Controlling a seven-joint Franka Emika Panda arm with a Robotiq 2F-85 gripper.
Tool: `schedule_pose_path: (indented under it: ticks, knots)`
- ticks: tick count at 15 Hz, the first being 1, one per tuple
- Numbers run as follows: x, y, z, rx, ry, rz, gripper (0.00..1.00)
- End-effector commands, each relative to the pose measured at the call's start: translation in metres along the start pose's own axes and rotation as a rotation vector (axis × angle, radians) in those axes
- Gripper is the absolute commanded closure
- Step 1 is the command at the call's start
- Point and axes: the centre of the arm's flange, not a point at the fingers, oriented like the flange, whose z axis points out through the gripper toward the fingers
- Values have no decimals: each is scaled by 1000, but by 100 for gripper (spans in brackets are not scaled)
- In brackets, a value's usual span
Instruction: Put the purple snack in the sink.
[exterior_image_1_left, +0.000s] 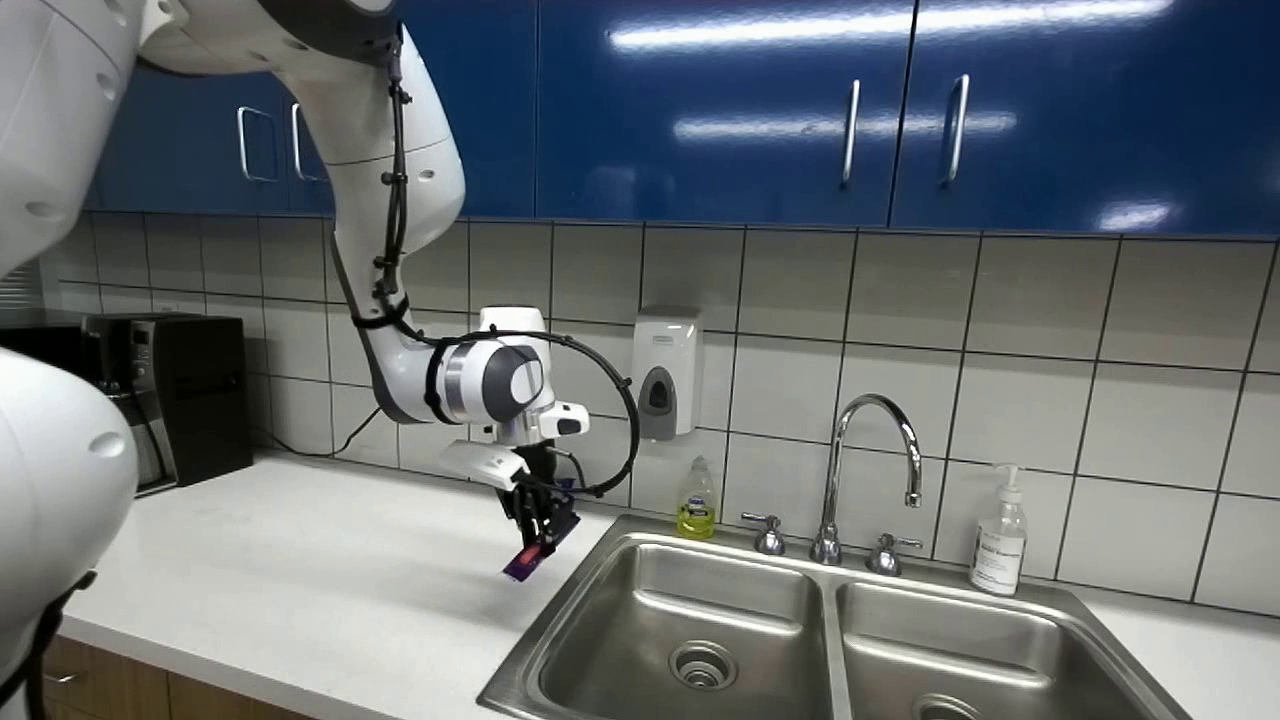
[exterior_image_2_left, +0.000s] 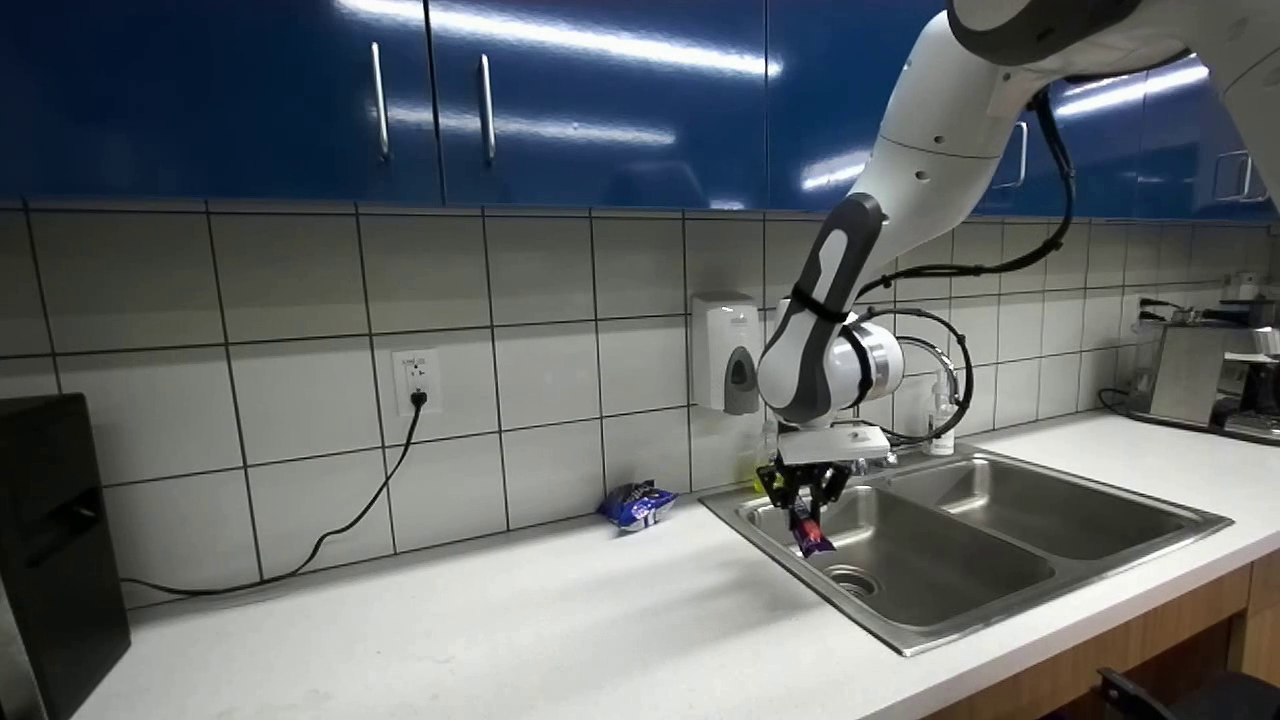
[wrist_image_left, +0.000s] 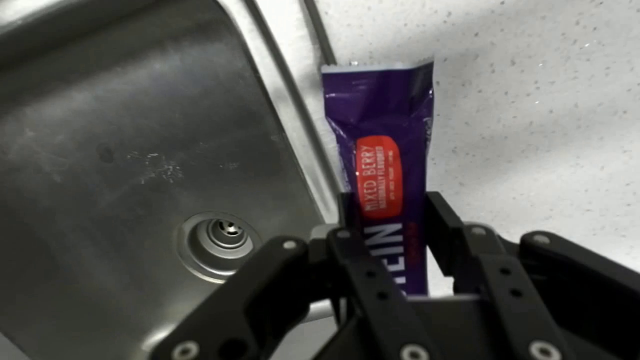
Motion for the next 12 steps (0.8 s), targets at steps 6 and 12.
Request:
schedule_pose_path:
  ticks: [6,12]
  knots:
    - [22,101,-2,-7,-4,173,88]
    - [45,136,18,-6,-18,217,88]
